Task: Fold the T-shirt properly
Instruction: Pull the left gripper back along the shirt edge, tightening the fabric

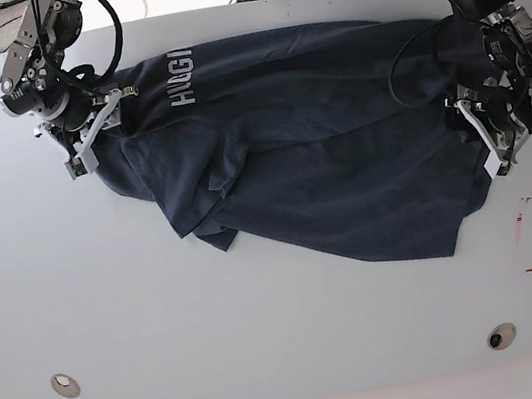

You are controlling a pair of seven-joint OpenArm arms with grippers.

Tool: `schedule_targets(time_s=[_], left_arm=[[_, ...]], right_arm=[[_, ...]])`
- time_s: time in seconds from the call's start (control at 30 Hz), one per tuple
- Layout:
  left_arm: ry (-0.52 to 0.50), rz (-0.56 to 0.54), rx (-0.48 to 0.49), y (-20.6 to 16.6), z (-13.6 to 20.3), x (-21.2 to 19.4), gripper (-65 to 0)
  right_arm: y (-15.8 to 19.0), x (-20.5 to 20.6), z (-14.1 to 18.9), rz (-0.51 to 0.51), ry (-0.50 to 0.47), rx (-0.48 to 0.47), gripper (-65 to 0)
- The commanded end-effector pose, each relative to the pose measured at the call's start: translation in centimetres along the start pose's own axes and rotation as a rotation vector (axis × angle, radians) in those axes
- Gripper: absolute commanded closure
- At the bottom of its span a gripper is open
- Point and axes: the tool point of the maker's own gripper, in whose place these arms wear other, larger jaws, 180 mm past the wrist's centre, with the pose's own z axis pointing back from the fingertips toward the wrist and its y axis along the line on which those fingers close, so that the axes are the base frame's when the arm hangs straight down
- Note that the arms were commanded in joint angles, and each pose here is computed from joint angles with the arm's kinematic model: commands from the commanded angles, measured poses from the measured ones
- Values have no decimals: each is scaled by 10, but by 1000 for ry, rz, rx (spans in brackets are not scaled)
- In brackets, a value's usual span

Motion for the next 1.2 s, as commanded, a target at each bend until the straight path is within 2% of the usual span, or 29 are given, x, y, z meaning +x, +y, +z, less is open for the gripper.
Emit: schedule_targets(time_s=[0.0, 0.4, 0.57, 0.7, 0.77, 0.93, 1.17], left_arm=[[-37, -14, 19, 6, 8, 13, -342], [15, -35, -6, -1, -3, 5, -328], [50, -9, -37, -3, -13, -4, -215], [74, 15, -63, -5, -22, -12, -47], [62, 15, -64, -5, -22, -10, 0], [8, -20, -26, -2, -10, 5, 0], [-110, -120, 77, -2, 27, 36, 0]], right_arm=[[-1, 11, 4, 8, -41, -2, -298], [-1, 11, 4, 8, -41, -2, -298], [-2, 16, 4, 9, -52, -4, -298], [-2, 17, 4, 10, -55, -4, -298], [-2, 18, 3, 10, -57, -4, -298], [-2, 18, 3, 11, -58, -4, -298], [-3, 18, 4, 10, -58, -5, -298]])
